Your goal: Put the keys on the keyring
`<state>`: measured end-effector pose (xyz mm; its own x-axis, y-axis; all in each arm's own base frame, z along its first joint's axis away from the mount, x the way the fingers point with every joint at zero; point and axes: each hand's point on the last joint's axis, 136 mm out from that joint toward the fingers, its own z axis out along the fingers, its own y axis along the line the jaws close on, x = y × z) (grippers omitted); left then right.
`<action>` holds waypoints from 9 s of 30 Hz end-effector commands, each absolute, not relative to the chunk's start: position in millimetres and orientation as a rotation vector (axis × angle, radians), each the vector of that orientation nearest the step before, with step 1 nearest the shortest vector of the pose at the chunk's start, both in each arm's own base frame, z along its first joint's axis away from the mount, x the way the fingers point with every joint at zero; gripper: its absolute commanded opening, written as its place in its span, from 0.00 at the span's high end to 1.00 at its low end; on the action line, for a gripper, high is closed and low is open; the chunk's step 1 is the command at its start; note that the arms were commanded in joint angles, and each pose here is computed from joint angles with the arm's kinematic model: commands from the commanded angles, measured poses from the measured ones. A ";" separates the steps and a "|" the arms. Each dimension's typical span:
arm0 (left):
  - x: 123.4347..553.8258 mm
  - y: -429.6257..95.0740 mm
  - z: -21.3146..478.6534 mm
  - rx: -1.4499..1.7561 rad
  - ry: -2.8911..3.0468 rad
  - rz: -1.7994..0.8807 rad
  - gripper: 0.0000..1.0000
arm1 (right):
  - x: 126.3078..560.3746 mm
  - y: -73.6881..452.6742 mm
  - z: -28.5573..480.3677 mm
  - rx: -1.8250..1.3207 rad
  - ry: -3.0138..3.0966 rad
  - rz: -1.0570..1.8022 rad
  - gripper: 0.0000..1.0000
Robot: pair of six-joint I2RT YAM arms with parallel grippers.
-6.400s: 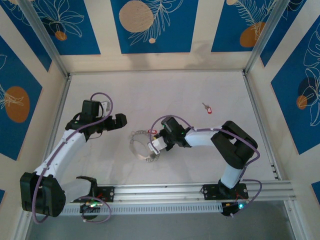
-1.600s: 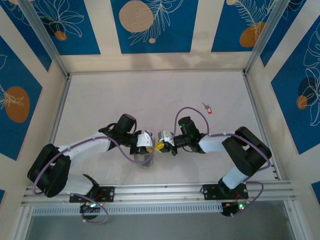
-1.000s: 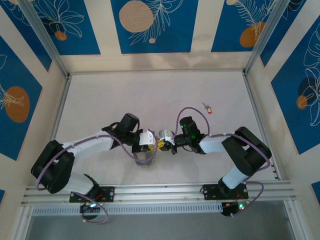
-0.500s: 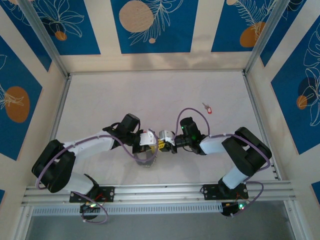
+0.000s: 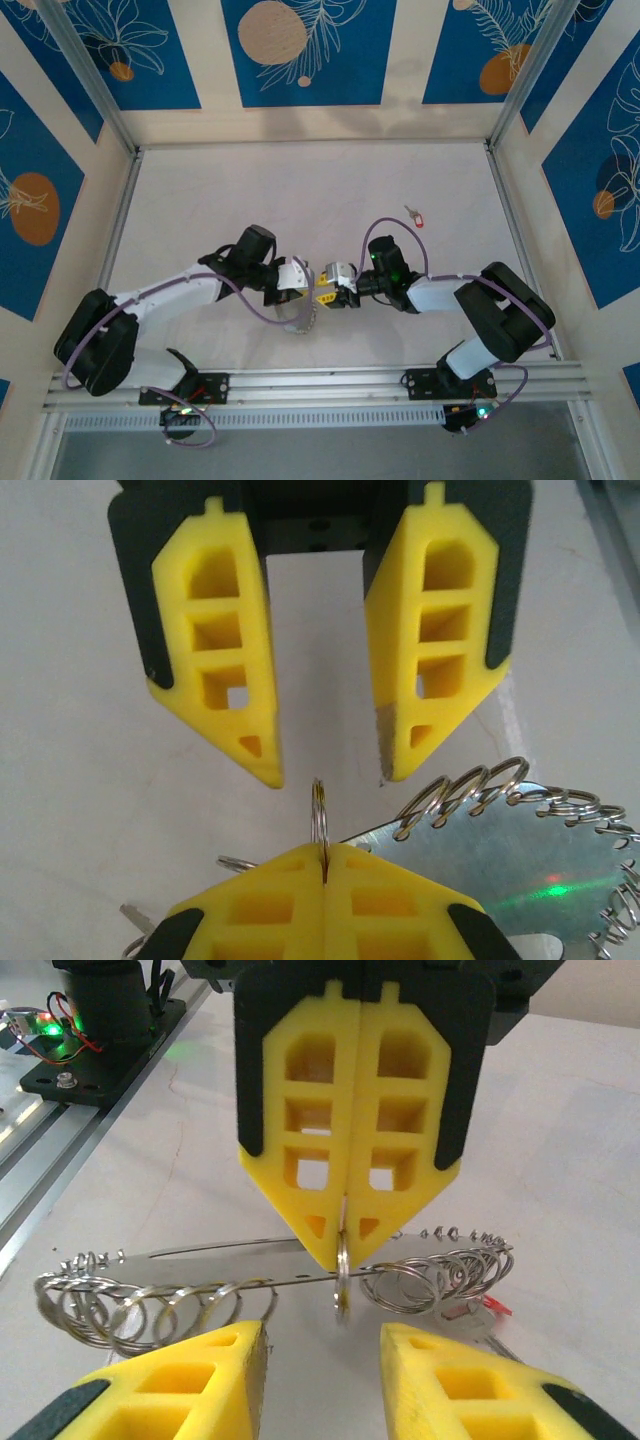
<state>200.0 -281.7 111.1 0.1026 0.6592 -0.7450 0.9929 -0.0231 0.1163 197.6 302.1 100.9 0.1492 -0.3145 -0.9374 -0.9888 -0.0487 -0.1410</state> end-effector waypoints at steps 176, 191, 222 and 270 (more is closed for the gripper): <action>184.4 -287.5 153.1 1.719 1.525 -0.710 0.84 | 188.2 315.6 151.9 -1.461 1.347 0.771 1.00; 192.6 -286.1 155.4 1.637 1.553 -0.679 1.00 | 184.7 310.1 153.3 -1.401 1.319 0.846 0.83; 180.9 -301.3 177.3 1.479 1.415 -0.888 1.00 | 182.0 304.6 150.0 -1.350 1.288 0.948 0.98; 183.4 -307.5 198.9 1.468 1.349 -0.984 1.00 | 185.8 300.9 167.0 -1.258 1.258 1.008 0.85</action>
